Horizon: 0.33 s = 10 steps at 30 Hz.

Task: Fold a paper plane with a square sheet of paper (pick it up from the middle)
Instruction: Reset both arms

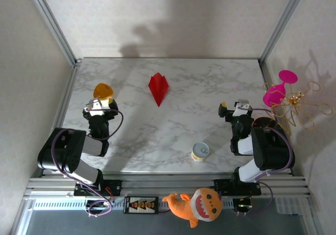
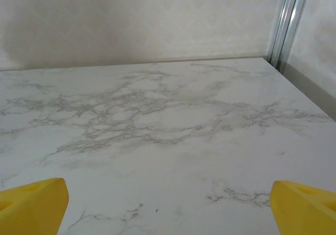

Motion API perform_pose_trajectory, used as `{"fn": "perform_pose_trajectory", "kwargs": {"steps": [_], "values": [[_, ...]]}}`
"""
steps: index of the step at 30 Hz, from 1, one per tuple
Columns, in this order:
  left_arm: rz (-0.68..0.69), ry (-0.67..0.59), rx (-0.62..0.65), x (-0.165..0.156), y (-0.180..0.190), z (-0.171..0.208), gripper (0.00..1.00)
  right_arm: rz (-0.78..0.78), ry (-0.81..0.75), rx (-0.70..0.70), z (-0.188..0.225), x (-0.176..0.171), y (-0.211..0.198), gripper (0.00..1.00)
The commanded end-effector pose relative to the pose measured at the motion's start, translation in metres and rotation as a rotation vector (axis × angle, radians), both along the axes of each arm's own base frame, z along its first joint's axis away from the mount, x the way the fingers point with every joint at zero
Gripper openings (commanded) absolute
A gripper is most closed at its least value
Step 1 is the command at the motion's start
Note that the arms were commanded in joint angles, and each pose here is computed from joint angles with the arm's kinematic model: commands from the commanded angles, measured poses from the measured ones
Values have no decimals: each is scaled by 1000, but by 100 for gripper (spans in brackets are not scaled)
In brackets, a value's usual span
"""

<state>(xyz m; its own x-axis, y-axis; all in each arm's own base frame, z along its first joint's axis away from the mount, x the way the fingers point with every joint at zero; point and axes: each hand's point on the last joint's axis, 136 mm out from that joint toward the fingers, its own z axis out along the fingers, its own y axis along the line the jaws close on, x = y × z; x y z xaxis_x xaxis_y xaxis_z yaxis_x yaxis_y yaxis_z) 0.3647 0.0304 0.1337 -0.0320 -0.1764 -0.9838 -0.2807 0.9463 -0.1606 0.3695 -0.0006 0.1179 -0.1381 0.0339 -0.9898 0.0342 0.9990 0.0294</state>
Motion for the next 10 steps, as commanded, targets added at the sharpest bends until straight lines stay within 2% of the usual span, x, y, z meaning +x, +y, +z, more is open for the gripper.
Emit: {"fn": "perform_pose_trajectory", "kwargs": {"steps": [1,10], "values": [[-4,7,-3,3,0,-2,99,-2,-22,9,6,5,-1,99],[-7,10,-2,3,0,-2,99,-2,-22,9,7,5,-1,99]]}}
